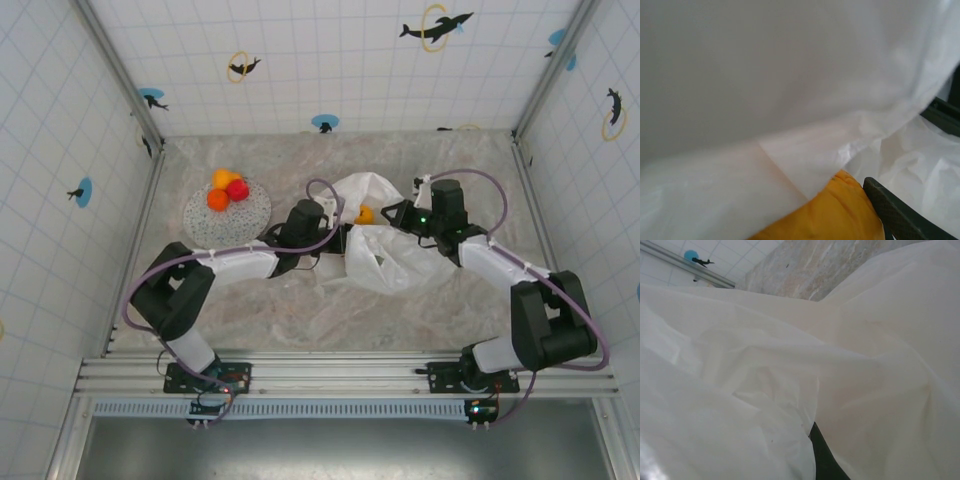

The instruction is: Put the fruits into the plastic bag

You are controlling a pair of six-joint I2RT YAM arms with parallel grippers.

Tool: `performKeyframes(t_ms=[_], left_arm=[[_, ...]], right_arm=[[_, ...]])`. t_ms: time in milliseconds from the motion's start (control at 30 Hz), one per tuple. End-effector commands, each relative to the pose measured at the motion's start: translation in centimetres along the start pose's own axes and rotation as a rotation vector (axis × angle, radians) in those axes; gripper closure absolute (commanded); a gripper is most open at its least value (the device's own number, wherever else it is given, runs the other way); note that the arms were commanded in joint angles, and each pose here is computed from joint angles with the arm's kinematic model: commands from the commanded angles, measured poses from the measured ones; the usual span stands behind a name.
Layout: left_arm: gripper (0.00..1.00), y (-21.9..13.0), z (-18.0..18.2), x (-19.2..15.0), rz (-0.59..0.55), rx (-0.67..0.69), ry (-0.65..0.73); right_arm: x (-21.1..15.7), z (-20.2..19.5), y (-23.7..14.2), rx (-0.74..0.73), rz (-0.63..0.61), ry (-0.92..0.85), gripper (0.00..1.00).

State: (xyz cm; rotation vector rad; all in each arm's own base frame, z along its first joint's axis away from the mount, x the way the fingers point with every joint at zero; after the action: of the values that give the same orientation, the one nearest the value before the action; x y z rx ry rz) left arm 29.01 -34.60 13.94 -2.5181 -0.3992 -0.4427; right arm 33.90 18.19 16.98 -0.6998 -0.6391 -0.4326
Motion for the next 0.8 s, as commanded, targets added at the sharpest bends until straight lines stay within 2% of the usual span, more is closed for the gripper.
performKeyframes(t_ms=[0, 200, 400, 633, 767], left_arm=[[0.38, 1.0, -1.4, 1.4, -0.059, -0.060, -0.045], [0.34, 2.7, -2.1, 0.2, -0.009, -0.117, -0.091], [0.28, 3.6, -1.5, -0.5, 0.023, -0.105, -0.102], [0.17, 3.1, -0.6, -0.6, 0.021, -0.029, -0.038], [0.11, 2.5, -1.7, 0.6, -0.015, -0.017, 0.015]], right_arm=[[1.0, 0.7, -0.7, 0.011, -0.066, -0.003, 1.00], [1.5, 0.8, -1.0, -0.003, -0.090, 0.000, 1.00], [1.4, 0.7, -0.9, -0.007, -0.082, -0.001, 1.00], [1.3, 0.5, -0.7, -0.011, -0.074, -0.004, 1.00], [1.3, 0.4, -0.7, -0.012, -0.071, -0.006, 1.00]])
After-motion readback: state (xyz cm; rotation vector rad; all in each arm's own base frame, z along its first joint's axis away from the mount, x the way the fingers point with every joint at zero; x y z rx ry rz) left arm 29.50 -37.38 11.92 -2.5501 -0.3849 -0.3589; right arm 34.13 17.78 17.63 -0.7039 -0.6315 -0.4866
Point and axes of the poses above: each hand's point on the last joint's axis, 136 mm out from that joint toward the fingers, its own y axis out along the fingers, its own z axis along the line the jaws close on, x = y × z, the point moved 3 cm from there along -y, back along the fingers, and after that the axes turned 15 degrees about -y, right-handed, at the moved point
